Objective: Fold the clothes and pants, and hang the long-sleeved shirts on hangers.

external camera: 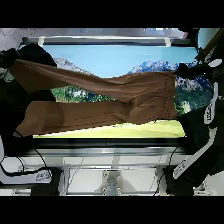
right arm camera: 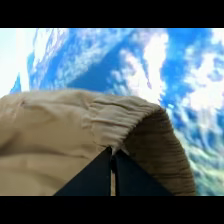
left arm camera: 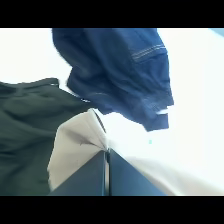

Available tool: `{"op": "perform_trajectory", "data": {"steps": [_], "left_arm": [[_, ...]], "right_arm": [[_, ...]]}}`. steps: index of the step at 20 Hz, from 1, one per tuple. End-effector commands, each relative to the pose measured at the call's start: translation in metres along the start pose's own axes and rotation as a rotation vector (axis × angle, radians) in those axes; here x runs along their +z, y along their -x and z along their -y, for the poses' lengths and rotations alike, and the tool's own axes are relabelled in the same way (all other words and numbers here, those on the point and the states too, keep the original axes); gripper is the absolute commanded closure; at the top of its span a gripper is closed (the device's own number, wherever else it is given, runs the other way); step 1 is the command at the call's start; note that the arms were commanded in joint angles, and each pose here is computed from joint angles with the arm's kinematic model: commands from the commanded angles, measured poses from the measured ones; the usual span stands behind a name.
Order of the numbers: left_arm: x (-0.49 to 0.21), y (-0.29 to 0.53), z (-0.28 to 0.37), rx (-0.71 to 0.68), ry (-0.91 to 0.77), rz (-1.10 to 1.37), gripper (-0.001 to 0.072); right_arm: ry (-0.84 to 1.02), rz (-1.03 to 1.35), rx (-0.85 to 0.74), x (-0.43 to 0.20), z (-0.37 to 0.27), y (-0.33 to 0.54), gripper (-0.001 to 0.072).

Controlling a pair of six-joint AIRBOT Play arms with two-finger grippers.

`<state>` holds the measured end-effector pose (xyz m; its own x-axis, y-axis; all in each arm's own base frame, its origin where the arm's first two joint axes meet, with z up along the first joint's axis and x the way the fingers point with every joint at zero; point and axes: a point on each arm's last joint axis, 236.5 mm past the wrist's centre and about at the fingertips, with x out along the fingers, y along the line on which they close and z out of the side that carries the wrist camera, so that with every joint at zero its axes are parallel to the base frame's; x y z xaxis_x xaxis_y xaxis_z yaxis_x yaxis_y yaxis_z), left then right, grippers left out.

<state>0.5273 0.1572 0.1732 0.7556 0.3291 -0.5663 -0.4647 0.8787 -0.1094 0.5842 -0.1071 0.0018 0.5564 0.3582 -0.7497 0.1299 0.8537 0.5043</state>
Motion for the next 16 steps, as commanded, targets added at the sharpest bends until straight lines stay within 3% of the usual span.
{"op": "perform_trajectory", "data": {"steps": [1,6,7,8,9,10,11,12,13,16], "left_arm": [[-0.040,-0.034,0.017,-0.013,-0.024,-0.106,0.0697],[-0.124,-0.081,-0.009,0.099,-0.077,-0.355,0.0681],[-0.132,-0.086,-0.009,0.103,-0.081,-0.372,0.0472],[-0.136,-0.088,-0.005,0.096,-0.084,-0.377,0.0198],[-0.134,-0.088,-0.003,0.093,-0.085,-0.371,0.0146],[-0.130,-0.084,-0.003,0.090,-0.084,-0.362,0.0146],[-0.120,-0.077,-0.002,0.086,-0.081,-0.341,0.0146],[-0.105,-0.067,-0.005,0.091,-0.083,-0.307,0.0146],[-0.084,-0.052,-0.012,0.105,-0.092,-0.257,0.0146],[-0.031,0.012,-0.053,0.198,-0.089,-0.154,0.0176]], "right_arm": [[-0.001,-0.044,-0.042,-0.012,0.007,0.002,0.0691],[-0.012,-0.097,-0.109,-0.027,0.020,-0.014,0.0690],[-0.005,-0.095,-0.107,-0.027,0.016,-0.016,0.0690],[-0.001,-0.088,-0.103,-0.025,0.013,-0.017,0.0690],[0.005,-0.077,-0.102,-0.022,0.010,-0.018,0.0690],[0.007,-0.066,-0.103,-0.020,0.009,-0.016,0.0666],[0.011,-0.059,-0.108,-0.017,0.009,-0.011,0.0562],[0.009,-0.055,-0.110,-0.015,0.010,-0.001,0.0410],[0.005,-0.056,-0.115,-0.014,0.012,0.012,0.0382],[0.008,-0.161,-0.138,-0.038,0.028,0.074,0.0386]]}}
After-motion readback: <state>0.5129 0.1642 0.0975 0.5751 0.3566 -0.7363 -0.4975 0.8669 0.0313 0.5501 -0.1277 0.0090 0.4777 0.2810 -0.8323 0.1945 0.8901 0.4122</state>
